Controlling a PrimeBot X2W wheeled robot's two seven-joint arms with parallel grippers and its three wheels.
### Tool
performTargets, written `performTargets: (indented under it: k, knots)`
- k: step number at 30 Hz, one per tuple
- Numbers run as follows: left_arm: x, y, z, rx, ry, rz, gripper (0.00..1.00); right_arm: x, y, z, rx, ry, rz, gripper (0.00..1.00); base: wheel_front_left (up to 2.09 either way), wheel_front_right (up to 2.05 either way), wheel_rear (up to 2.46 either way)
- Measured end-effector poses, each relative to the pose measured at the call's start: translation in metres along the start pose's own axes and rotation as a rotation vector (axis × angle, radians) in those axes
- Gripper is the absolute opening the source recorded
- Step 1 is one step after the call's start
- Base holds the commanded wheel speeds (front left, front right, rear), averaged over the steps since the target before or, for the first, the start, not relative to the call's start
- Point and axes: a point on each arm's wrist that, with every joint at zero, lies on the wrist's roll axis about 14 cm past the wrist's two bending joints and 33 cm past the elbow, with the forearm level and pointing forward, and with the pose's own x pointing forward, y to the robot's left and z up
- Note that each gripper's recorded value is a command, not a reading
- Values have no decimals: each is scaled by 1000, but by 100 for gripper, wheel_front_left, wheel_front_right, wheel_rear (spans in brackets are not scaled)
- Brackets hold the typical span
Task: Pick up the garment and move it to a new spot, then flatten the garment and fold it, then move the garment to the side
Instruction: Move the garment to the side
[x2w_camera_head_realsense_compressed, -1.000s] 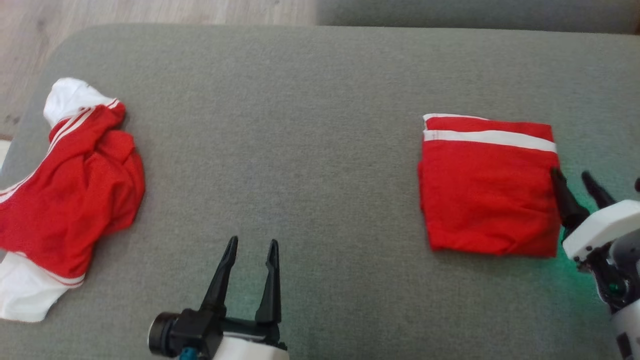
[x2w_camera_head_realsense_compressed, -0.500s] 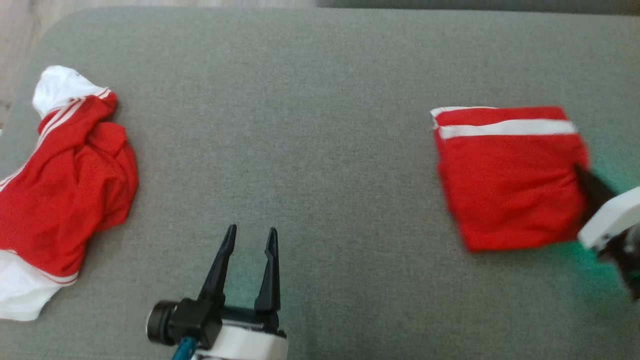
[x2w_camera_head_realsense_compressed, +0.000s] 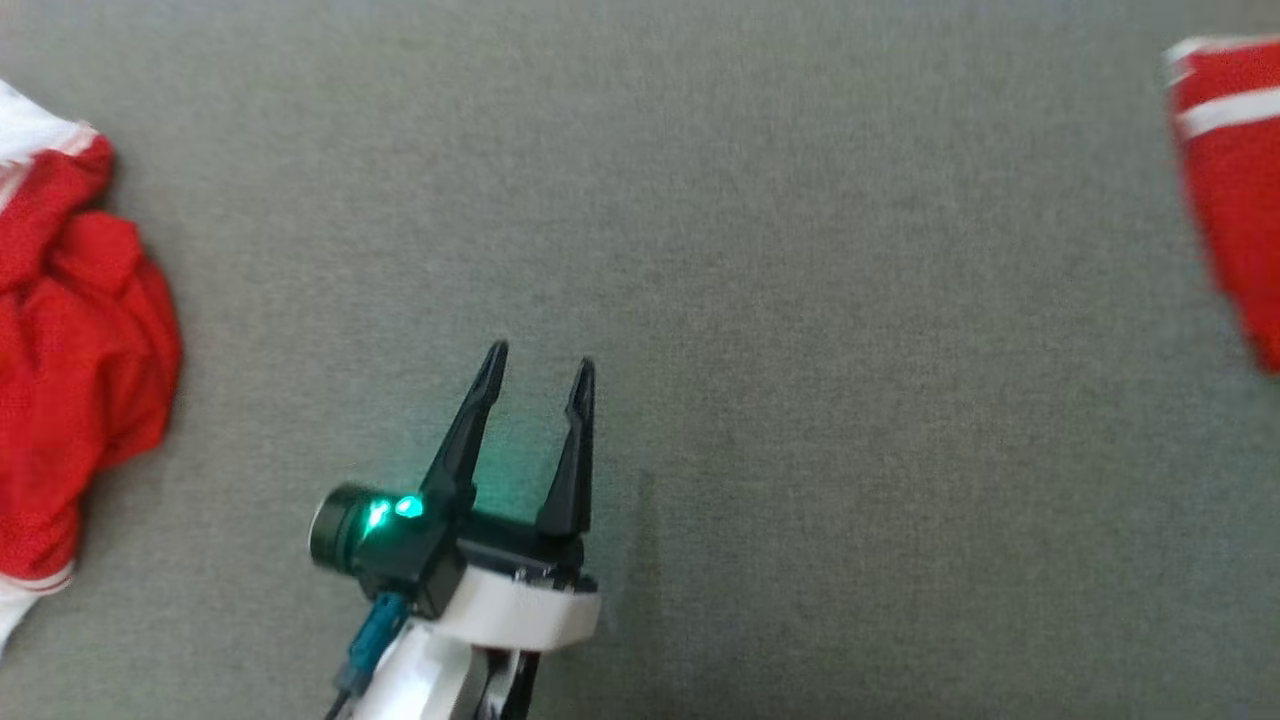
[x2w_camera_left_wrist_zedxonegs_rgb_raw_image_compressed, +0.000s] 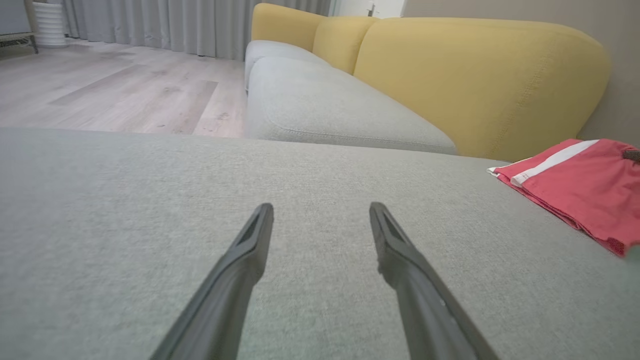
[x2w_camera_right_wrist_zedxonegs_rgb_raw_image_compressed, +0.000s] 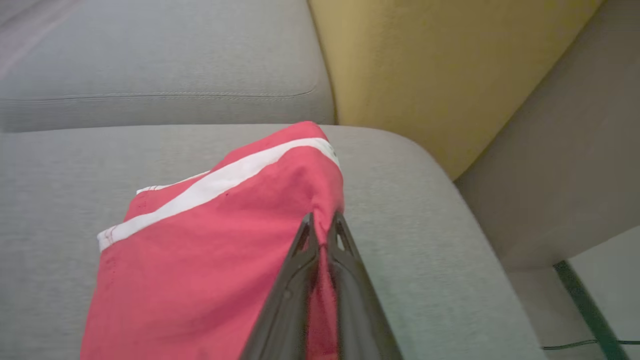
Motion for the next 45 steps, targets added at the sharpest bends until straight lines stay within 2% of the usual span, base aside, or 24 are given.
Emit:
performTargets:
  k: [6, 7, 8, 12, 15, 20, 24, 28, 30, 35, 42, 45]
  knots:
    - [23, -1, -14, -6, 22, -34, 100, 8, -50, 4, -57, 7, -130, 0, 0, 0, 0]
    - [25, -1, -17, -8, 28, -38, 100, 8, -57, 5, -68, 3, -149, 42, 0, 0, 0]
    - [28, -2, -19, -10, 32, -41, 100, 8, -63, 7, -80, -12, -171, 100, 0, 0, 0]
    - [33, -4, -22, -9, 36, -54, 100, 5, -75, 19, -121, -63, -218, 100, 0, 0, 0]
    - [32, -7, -13, -1, 16, -66, 100, 3, -60, 26, -127, -121, -199, 100, 0, 0, 0]
    - [25, -10, 7, 20, -32, -64, 100, -1, 6, 22, -92, -187, -65, 100, 0, 0, 0]
    - [3, -10, 13, 33, -34, -39, 100, -20, 70, 9, -46, -211, 76, 100, 0, 0, 0]
    - [-24, -6, 20, 43, -50, 3, 100, -51, 125, -14, 9, -216, 200, 100, 0, 0, 0]
    - [-42, -5, 28, 51, -72, 28, 100, -78, 151, -12, 84, -295, 254, 100, 0, 0, 0]
    - [-74, 2, 36, 47, -106, 97, 100, -124, 199, -4, 178, -404, 366, 100, 0, 0, 0]
    - [-105, 10, 61, 38, -209, 164, 100, -188, 220, 21, 234, -571, 425, 100, 0, 0, 0]
    - [-116, 16, 69, 58, -240, 191, 100, -206, 216, 12, 269, -583, 408, 100, 0, 0, 0]
